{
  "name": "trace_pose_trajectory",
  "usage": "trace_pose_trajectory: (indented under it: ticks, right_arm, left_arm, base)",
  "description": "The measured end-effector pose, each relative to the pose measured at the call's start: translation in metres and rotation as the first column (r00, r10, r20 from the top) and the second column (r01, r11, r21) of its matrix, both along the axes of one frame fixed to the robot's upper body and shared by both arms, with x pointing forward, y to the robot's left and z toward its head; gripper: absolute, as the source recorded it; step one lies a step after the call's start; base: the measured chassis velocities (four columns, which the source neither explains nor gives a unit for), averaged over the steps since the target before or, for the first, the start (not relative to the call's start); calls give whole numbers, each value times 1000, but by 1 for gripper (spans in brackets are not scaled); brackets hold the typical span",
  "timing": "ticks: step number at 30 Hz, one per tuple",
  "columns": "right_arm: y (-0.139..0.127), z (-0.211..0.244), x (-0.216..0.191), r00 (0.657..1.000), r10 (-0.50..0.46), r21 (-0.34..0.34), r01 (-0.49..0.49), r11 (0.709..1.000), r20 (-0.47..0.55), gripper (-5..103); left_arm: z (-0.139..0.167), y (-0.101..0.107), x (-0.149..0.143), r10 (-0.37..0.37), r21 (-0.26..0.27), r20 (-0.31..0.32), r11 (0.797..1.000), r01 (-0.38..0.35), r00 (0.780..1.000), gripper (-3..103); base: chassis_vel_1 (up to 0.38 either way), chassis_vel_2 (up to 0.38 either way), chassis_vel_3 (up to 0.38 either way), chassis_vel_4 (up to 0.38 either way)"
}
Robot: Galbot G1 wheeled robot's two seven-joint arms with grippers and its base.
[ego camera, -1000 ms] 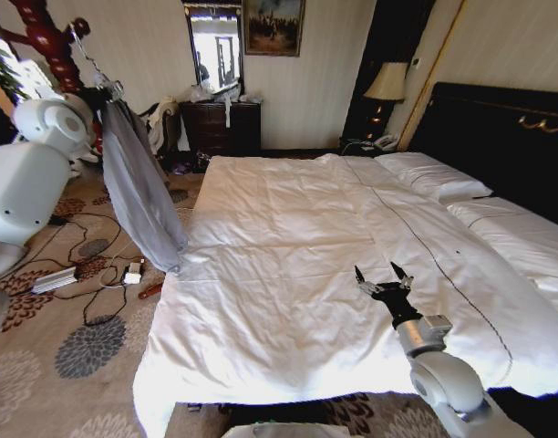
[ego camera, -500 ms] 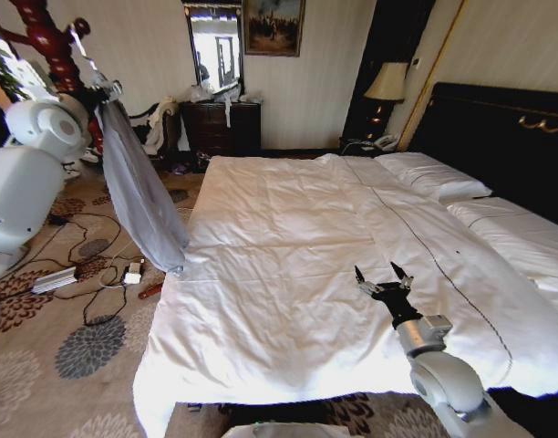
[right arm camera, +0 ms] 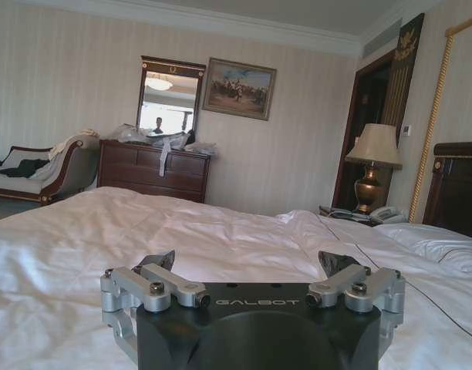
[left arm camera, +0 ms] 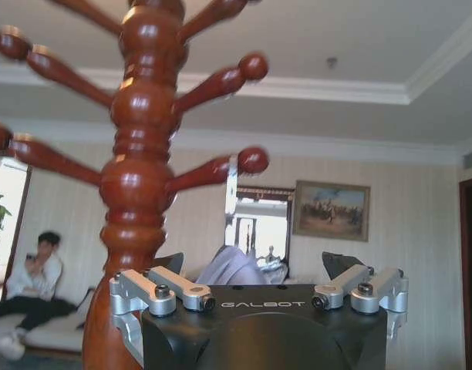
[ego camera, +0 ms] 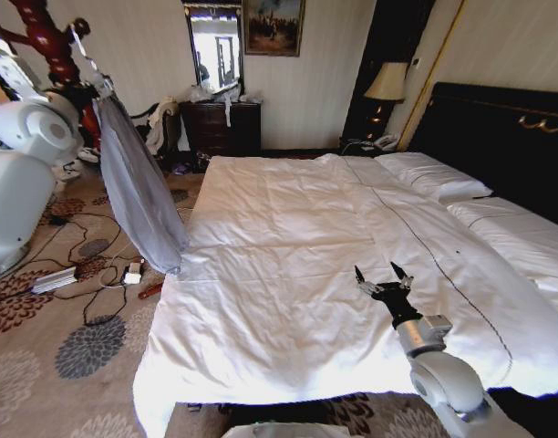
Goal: Pick up the clothes from the bed and hang them on the clothes hanger.
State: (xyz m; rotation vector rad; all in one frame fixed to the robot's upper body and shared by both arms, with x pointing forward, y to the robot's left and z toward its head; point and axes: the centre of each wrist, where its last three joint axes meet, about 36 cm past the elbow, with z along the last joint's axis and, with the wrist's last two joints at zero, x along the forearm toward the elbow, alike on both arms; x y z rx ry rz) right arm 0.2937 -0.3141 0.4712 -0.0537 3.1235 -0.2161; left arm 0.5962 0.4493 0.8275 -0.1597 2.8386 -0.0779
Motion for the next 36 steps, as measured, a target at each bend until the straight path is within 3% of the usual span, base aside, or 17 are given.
trace_pose_trajectory:
  ticks: [9, 15, 19, 21, 26, 28, 29, 31, 33, 34, 36]
  right_arm:
    - [0, 0, 0, 1000, 0, 0, 0, 1000, 0, 100]
    - [0, 0, 0, 1000, 0, 0, 0, 1000, 0, 100]
    - [0, 0, 0, 1000, 0, 0, 0, 1000, 0, 100]
    - [0, 0, 0, 1000, 0, 0, 0, 1000, 0, 100]
    - [0, 0, 0, 1000, 0, 0, 0, 1000, 0, 100]
    - [0, 0, 0, 1000, 0, 0, 0, 1000, 0, 100]
    - [0, 0, 0, 1000, 0, 0, 0, 1000, 0, 100]
    - [0, 0, 0, 1000, 0, 0, 0, 1000, 0, 100]
    - [0, 0, 0, 1000, 0, 0, 0, 1000, 0, 100]
    - [0, 0, 0, 1000, 0, 0, 0, 1000, 0, 100]
    - [0, 0, 0, 1000, 0, 0, 0, 1000, 0, 100]
  left_arm:
    - [8, -22, -39, -76, 52, 63, 996, 72, 995, 100]
    - [-9, -52, -90, -193, 107, 63, 977, 186, 979, 100]
    - [-51, -84, -124, -272, 178, 10, 948, 266, 962, 100]
    - [-58, -90, -129, -280, 178, 4, 945, 274, 960, 100]
    - [-88, -101, -148, -287, 148, 1, 947, 283, 958, 100]
    - [-128, -102, -164, -272, 139, -36, 952, 274, 962, 100]
    - [-128, -102, -164, -272, 139, -36, 952, 274, 962, 100]
    - [-158, -106, -181, -274, 116, -69, 953, 281, 959, 100]
    - [-197, -108, -213, -265, 93, -103, 957, 274, 959, 100]
    - [-197, -108, -213, -265, 93, -103, 957, 274, 959, 100]
    - [-227, -107, -239, -246, 85, -135, 962, 258, 960, 100]
  base:
    - [0, 0, 0, 0]
    - [0, 0, 0, 0]
    - [0, 0, 0, 0]
    - [0, 0, 0, 0]
    - [0, 0, 0, 0]
    - [0, 0, 0, 0]
    - [0, 0, 0, 0]
    - [0, 0, 0, 0]
    - [0, 0, 0, 0]
    - [0, 0, 0, 0]
    - [0, 0, 0, 0]
